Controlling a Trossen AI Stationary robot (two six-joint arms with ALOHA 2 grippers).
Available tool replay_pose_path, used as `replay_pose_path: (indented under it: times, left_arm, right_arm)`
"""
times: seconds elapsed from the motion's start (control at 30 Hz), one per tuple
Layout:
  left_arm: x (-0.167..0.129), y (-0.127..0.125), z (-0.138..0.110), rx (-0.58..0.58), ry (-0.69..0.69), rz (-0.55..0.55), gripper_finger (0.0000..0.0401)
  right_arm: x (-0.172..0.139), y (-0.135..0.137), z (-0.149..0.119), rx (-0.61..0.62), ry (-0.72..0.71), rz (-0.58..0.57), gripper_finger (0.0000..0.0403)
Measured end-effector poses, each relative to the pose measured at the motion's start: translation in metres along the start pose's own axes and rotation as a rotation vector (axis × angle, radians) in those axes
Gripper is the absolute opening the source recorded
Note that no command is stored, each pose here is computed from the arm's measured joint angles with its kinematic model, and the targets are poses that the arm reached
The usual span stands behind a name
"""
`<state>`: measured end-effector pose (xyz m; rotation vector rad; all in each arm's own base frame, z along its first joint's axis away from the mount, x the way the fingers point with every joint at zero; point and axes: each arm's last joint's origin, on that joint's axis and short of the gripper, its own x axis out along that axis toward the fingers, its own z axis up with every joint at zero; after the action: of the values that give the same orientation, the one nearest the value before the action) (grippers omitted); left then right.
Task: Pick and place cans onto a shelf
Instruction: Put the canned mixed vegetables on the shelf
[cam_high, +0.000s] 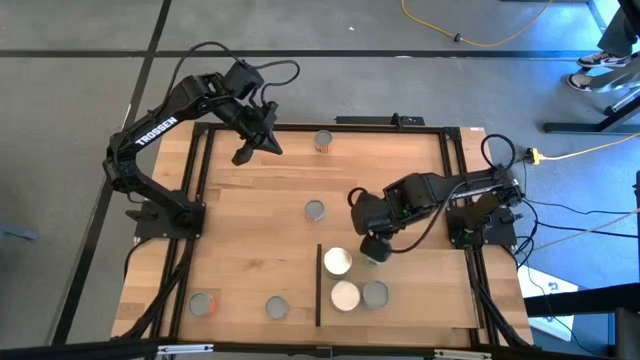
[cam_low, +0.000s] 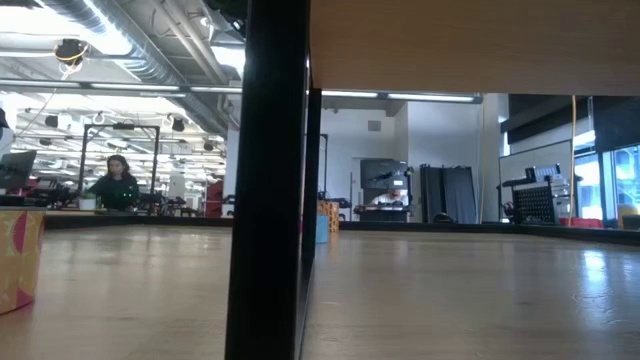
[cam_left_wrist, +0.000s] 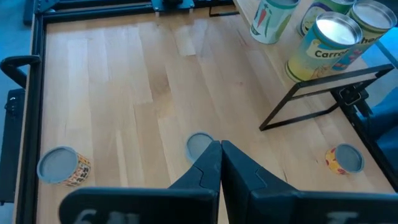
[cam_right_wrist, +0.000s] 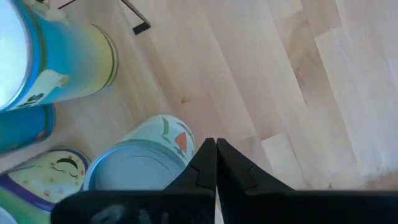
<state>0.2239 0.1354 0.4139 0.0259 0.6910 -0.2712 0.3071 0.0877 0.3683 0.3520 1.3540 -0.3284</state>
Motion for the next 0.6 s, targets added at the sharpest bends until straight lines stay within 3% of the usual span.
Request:
replay_pose_path:
  times: [0.2,0.37,0.6]
  left_arm:
    - [0.000,0.000,0.000,-0.001,0.002,-0.001,0.0000]
    - [0.000,-0.002,-0.003,0.011,0.022,-0.016,0.0000]
    - [0.000,-0.003,-0.004,0.015,0.031,-0.022,0.0000]
  right_arm:
    - [-0.017,-0.009,-0.007,-0.042,-0.050,0.023,0.0001]
    - [-0.039,-0.035,-0.030,0.048,-0.141,0.001,0.0000]
    - [-0.017,-0.058,-0.061,0.163,-0.061,-0.009,0.0000]
